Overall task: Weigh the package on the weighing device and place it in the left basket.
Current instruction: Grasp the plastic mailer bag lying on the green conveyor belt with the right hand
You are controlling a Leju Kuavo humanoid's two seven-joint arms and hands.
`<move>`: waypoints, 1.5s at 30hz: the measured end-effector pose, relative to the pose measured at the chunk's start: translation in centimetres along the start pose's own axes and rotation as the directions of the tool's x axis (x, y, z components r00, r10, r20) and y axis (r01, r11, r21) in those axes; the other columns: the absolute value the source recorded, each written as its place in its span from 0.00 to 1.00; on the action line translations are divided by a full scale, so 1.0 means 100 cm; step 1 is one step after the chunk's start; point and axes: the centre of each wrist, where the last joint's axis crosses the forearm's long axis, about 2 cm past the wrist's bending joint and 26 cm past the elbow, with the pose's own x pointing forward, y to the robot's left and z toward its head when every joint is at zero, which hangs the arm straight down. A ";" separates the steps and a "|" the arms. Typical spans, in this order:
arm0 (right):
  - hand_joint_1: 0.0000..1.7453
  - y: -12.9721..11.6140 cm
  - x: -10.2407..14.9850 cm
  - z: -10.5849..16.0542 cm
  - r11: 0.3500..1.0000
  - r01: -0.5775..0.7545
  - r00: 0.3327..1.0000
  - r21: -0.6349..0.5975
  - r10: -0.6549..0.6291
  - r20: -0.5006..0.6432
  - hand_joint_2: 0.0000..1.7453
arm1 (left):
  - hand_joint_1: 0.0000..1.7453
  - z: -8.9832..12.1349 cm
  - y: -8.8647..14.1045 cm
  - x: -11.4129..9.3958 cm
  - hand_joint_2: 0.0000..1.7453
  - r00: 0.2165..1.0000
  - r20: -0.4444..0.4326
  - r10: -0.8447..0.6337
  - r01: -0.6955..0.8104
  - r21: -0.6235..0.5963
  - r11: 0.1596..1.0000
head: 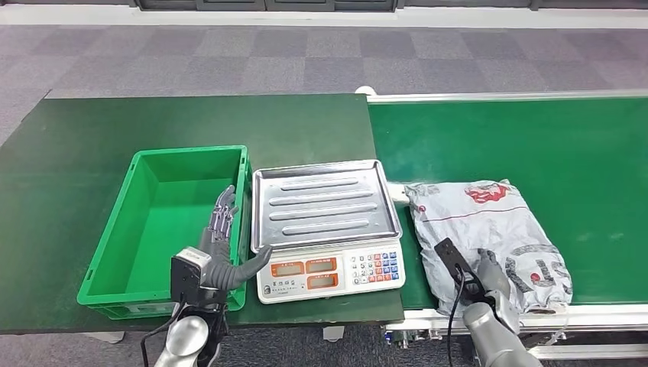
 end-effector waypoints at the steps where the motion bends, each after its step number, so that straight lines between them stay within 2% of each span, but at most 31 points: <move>1: 1.00 0.003 0.001 0.004 0.999 0.010 0.998 -0.045 -0.008 0.054 1.00 | 0.00 0.001 0.000 0.000 1.00 1.000 0.000 -0.003 0.003 -0.002 1.000; 5: 1.00 0.002 0.021 0.022 0.981 0.064 0.983 -0.183 -0.030 0.181 1.00 | 0.00 0.005 -0.002 0.001 1.00 1.000 -0.001 -0.010 0.010 -0.012 1.000; 8: 1.00 -0.012 0.043 0.034 0.953 0.129 0.959 -0.273 -0.049 0.280 1.00 | 0.00 0.006 -0.003 0.000 1.00 1.000 -0.002 -0.011 0.011 -0.016 1.000; 12: 1.00 -0.028 0.057 0.044 0.903 0.230 0.916 -0.364 -0.074 0.394 1.00 | 0.00 0.006 -0.004 0.001 1.00 1.000 0.003 -0.013 0.013 -0.015 1.000; 22: 1.00 -0.044 0.072 0.051 0.840 0.330 0.869 -0.432 -0.091 0.487 1.00 | 0.00 0.005 -0.003 0.002 1.00 0.999 0.018 -0.032 0.032 -0.001 1.000; 26: 0.02 -0.052 0.079 0.049 0.832 0.336 0.860 -0.441 -0.081 0.504 1.00 | 0.00 0.006 -0.002 0.003 1.00 0.999 0.023 -0.038 0.038 0.009 0.999; 31: 0.00 -0.059 0.086 0.045 0.871 0.238 0.898 -0.430 -0.029 0.439 1.00 | 0.00 0.006 -0.001 0.003 1.00 0.999 0.026 -0.043 0.042 0.013 0.999; 35: 0.00 -0.050 0.075 0.040 0.924 0.014 0.976 -0.382 0.071 0.208 1.00 | 0.00 0.008 -0.001 0.005 1.00 0.999 0.026 -0.045 0.044 0.017 0.999; 37: 0.00 -0.040 0.063 0.039 0.931 -0.060 0.986 -0.361 0.112 0.123 1.00 | 0.00 0.010 -0.001 0.005 1.00 0.999 0.024 -0.045 0.045 0.020 0.999; 45: 0.00 -0.022 0.038 0.038 0.942 -0.149 0.986 -0.301 0.166 0.031 1.00 | 0.00 0.012 0.000 0.007 1.00 0.999 0.025 -0.047 0.046 0.024 0.999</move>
